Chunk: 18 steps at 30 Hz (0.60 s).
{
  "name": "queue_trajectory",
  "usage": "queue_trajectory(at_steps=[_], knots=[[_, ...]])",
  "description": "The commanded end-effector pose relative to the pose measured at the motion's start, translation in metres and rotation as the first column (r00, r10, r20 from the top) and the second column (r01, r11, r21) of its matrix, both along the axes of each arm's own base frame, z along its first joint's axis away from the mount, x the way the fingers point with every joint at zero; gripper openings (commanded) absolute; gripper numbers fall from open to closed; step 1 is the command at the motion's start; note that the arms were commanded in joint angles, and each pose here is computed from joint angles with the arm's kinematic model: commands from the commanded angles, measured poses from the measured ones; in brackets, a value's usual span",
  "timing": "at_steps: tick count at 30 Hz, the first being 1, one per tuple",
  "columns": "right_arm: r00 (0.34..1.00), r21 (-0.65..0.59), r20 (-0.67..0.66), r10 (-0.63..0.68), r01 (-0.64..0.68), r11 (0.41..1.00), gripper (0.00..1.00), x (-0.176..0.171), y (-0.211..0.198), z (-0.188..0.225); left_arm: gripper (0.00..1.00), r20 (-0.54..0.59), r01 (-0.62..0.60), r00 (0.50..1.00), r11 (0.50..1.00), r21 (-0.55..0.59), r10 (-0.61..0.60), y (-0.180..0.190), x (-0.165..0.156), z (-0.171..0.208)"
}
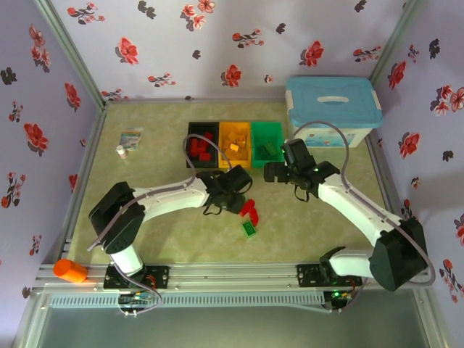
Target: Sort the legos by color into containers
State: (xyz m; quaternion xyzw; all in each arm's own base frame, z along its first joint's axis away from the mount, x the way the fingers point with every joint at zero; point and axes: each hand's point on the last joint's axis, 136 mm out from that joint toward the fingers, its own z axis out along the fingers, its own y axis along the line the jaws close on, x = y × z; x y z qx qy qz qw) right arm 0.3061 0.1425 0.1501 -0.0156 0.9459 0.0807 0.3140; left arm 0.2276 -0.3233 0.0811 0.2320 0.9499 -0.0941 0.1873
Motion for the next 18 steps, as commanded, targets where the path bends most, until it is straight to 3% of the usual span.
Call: queue_trajectory(at_steps=[1,5,18], knots=[[0.991,-0.035,0.033,-0.131,0.132,0.991,0.99,-0.003,-0.032,0.006,0.31,0.1,0.0,0.995,0.998,-0.065,0.006,-0.008,0.032,0.049],[0.977,-0.014,0.058,-0.207,0.209,0.978,0.99,-0.008,-0.049,0.01,0.31,0.169,0.011,0.986,0.991,-0.134,0.012,-0.035,0.072,0.083],[0.967,0.029,0.097,-0.237,0.235,0.972,0.99,-0.041,-0.069,0.021,0.3,0.222,0.018,0.974,0.972,-0.232,0.035,-0.107,0.184,0.102]])
